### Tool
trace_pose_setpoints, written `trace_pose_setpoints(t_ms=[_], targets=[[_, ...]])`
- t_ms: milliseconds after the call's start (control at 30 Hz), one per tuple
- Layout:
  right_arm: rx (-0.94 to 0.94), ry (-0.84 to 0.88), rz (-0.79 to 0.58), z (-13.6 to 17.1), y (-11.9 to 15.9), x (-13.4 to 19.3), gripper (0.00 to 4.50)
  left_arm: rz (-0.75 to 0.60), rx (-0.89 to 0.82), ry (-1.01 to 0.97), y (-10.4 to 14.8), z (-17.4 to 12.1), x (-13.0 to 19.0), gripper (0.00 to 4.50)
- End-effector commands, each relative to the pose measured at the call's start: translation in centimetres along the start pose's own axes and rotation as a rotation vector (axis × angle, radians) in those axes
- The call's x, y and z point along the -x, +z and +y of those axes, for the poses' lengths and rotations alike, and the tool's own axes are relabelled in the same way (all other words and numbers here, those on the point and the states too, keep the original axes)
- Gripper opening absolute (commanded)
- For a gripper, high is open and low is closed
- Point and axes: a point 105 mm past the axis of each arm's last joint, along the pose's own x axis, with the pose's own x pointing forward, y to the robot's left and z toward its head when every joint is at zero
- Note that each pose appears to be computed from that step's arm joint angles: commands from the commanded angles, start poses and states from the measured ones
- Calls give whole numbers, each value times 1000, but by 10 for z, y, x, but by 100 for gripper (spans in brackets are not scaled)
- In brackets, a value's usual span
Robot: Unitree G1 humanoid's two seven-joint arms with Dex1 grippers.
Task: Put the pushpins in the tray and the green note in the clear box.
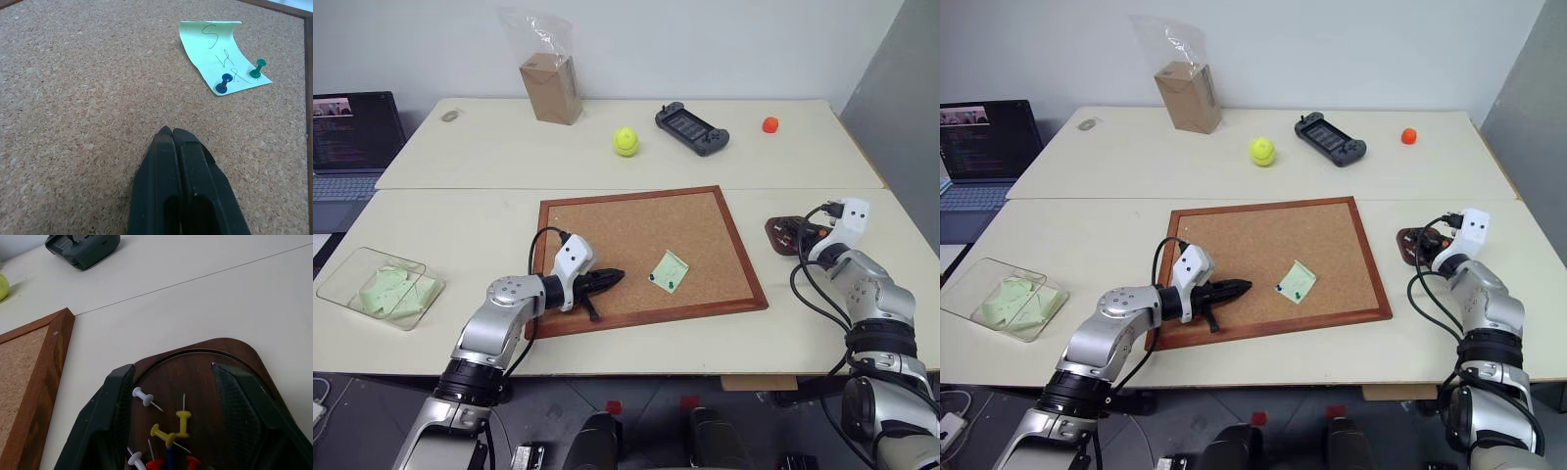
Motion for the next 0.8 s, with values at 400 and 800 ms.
trace_pose_setpoints(t_ms=[400,800], targets=[[244,339,-204,68,52,26,264,28,8,-17,-7,-3,-2,0],[516,980,-36,180,-25,97,264,31,9,-15,-8,-4,0,0]])
